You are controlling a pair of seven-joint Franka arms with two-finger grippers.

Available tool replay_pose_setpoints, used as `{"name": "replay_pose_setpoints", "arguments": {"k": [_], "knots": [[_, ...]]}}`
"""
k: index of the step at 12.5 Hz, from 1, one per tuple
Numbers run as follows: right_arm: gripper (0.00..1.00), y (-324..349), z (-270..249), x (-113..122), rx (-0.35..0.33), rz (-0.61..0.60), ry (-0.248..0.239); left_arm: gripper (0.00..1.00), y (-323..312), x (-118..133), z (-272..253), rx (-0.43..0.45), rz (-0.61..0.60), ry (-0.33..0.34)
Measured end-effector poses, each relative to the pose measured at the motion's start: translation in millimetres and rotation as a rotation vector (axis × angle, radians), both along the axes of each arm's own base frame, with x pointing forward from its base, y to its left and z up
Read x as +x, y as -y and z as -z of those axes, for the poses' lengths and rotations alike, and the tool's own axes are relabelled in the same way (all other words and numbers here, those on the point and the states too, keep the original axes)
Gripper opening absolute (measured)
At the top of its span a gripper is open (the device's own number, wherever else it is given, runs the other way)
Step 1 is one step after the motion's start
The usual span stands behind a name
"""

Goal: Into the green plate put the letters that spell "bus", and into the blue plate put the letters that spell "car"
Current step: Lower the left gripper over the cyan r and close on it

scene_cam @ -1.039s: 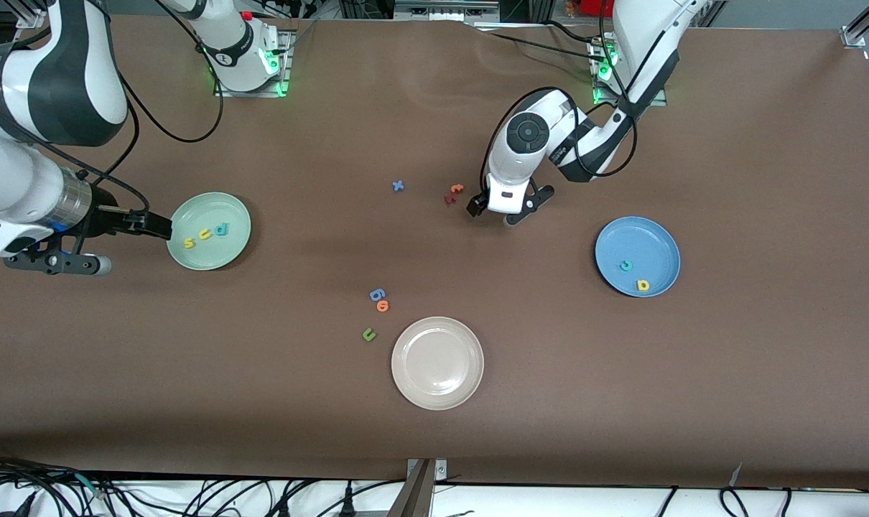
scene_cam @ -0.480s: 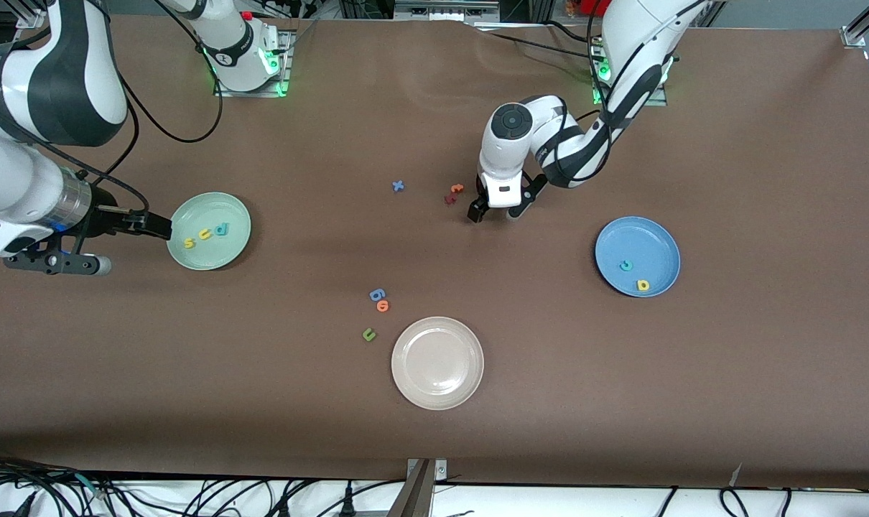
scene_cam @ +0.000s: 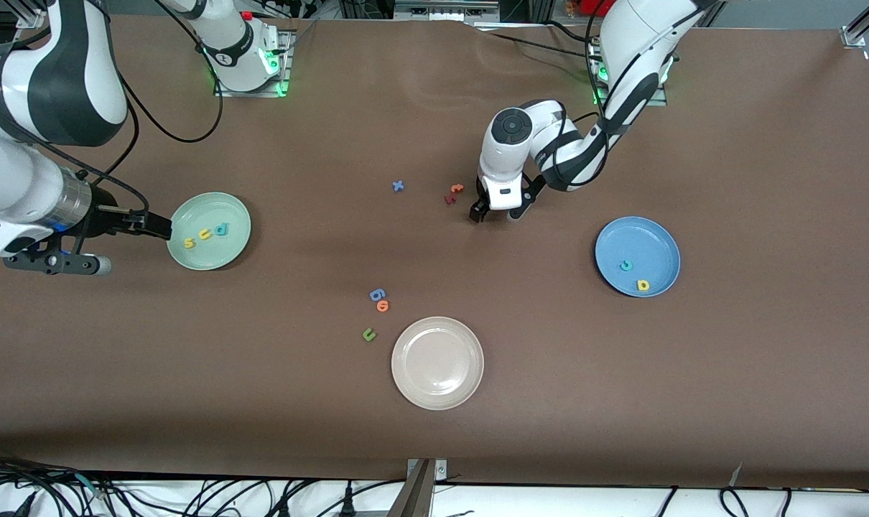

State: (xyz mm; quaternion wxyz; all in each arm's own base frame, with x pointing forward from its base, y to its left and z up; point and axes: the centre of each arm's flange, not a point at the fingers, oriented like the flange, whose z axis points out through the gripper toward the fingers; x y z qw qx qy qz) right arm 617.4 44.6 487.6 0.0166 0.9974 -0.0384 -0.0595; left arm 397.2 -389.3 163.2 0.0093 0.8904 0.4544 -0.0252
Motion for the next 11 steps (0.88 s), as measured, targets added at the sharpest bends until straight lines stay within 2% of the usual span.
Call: {"name": "replay_pose_setpoints", "arguments": {"k": [3, 9, 11], "knots": [[1.0, 0.0, 0.0, 0.0, 0.0, 0.0, 0.0, 0.82, 0.4, 0.4, -0.5, -0.003, 0.0, 0.002], [1.0, 0.0, -0.1, 0.1, 0.0, 0.0, 0.001, 0.67, 1.5, 2.3, -3.5, -0.007, -0.001, 0.009], [1.0, 0.1, 0.0, 0.1, 0.0, 0.0, 0.001, 0.67, 1.6, 2.4, -3.8, -0.007, -0.001, 0.009]]}}
